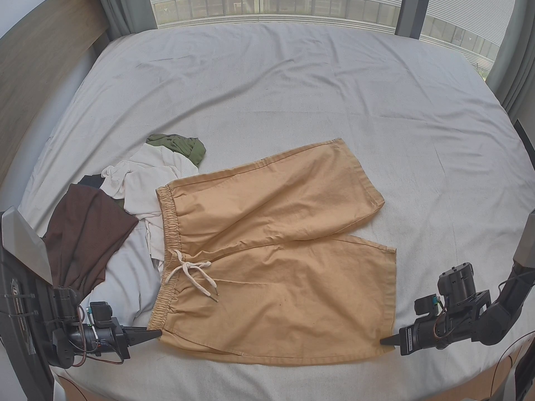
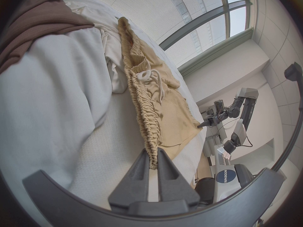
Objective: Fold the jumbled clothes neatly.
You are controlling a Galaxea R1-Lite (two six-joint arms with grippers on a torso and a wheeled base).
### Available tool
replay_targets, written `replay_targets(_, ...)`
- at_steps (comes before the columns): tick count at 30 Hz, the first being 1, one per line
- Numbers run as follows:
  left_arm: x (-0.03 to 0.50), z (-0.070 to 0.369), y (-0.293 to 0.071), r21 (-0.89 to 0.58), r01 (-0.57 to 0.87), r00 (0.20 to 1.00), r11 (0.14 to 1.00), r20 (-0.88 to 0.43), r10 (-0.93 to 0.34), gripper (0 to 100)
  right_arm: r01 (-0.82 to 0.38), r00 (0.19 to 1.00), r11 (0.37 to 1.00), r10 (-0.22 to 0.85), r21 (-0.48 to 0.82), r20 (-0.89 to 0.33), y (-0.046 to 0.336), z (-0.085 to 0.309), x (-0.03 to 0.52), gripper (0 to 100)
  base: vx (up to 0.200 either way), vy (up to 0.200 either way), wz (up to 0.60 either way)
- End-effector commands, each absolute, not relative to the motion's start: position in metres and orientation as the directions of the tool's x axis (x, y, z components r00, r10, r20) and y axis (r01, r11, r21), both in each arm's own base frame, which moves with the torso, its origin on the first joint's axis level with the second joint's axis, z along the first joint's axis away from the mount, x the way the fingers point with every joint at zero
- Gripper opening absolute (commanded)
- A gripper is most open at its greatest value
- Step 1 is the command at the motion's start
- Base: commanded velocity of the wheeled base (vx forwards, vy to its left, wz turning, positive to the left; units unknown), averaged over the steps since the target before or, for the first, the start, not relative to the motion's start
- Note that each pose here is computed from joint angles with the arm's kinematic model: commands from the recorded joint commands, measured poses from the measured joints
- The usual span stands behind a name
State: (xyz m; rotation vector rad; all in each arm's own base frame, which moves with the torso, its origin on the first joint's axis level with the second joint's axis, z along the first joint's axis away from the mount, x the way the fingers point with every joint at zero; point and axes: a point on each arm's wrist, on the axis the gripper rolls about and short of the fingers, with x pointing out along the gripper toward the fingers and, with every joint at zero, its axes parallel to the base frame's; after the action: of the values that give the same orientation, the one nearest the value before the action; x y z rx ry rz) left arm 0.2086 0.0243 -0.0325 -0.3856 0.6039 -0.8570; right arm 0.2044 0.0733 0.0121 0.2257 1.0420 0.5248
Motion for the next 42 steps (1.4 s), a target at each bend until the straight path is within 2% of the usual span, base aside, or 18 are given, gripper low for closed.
replay_targets(1, 0.204, -0.025, 0.023, -0.537, 0.612, 0.495, 0.581, -0.313, -0.811, 0, -0.350, 0.433, 0.827, 0.560, 0.441, -0.706, 0.074, 0.026, 0.206, 0, 0.000, 0.000, 0.00)
replay_targets(12, 0.204, 0.008, 0.020, -0.452, 0.739, 0.460, 0.499, -0.202, -0.865, 0, -0.483, 0.513, 0.745, 0.667, 0.460, -0.541, 0.077, 0.073, 0.200, 0, 0.000, 0.000, 0.00)
replay_targets(23, 0.217, 0.034, 0.015, -0.378, 0.791, 0.459, 0.481, -0.152, -0.875, 0, -0.488, 0.608, 0.747, 0.662, 0.452, -0.439, 0.071, 0.096, 0.218, 0, 0.000, 0.000, 0.00)
replay_targets(31, 0.228, 0.046, 0.016, -0.340, 0.788, 0.499, 0.514, -0.138, -0.856, 0, -0.499, 0.652, 0.732, 0.670, 0.464, -0.355, 0.072, 0.104, 0.223, 0, 0.000, 0.000, 0.00)
replay_targets(35, 0.239, 0.048, 0.019, -0.332, 0.747, 0.562, 0.576, -0.149, -0.814, 0, -0.515, 0.676, 0.724, 0.672, 0.459, -0.302, 0.072, 0.110, 0.226, 0, 0.000, 0.000, 0.00)
replay_targets(42, 0.242, 0.051, 0.019, -0.326, 0.734, 0.584, 0.596, -0.145, -0.799, 0, -0.515, 0.687, 0.718, 0.672, 0.468, -0.277, 0.072, 0.113, 0.228, 0, 0.000, 0.000, 0.00)
